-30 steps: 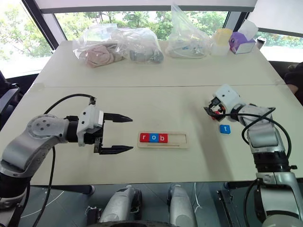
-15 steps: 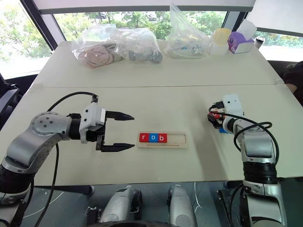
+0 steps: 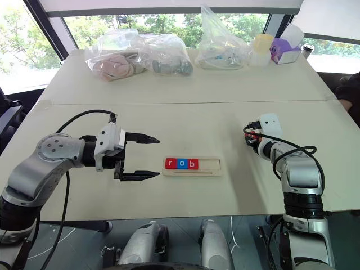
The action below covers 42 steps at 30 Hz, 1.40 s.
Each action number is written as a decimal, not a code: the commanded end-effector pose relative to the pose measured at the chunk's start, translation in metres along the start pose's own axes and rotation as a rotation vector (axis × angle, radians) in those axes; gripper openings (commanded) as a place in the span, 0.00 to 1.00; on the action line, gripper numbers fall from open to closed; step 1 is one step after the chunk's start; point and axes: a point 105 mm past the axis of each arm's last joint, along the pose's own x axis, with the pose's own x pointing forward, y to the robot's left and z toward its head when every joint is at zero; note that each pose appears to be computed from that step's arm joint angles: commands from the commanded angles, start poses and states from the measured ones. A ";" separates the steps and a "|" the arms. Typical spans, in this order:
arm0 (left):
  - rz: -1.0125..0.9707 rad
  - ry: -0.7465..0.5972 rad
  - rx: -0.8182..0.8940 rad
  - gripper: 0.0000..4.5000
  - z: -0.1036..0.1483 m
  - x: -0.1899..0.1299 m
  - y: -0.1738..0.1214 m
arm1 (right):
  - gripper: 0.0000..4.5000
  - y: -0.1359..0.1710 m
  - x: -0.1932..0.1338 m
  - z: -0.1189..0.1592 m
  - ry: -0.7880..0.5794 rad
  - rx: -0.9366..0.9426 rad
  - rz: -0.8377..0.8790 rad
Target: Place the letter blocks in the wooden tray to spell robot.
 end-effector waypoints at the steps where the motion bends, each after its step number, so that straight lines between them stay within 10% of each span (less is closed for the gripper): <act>1: -0.003 -0.016 0.040 1.00 0.008 0.000 -0.002 | 0.25 0.006 -0.014 0.017 -0.049 -0.009 0.000; 13: -0.037 -0.019 0.024 1.00 0.003 0.001 -0.006 | 0.25 0.051 -0.097 -0.012 -0.031 0.061 -0.053; 35: -0.060 -0.028 0.035 1.00 0.000 0.005 -0.004 | 0.25 0.065 -0.090 -0.055 0.093 0.122 -0.091; 42: -0.053 -0.028 0.034 1.00 -0.001 0.005 -0.004 | 0.98 0.070 -0.095 -0.043 0.056 0.016 0.011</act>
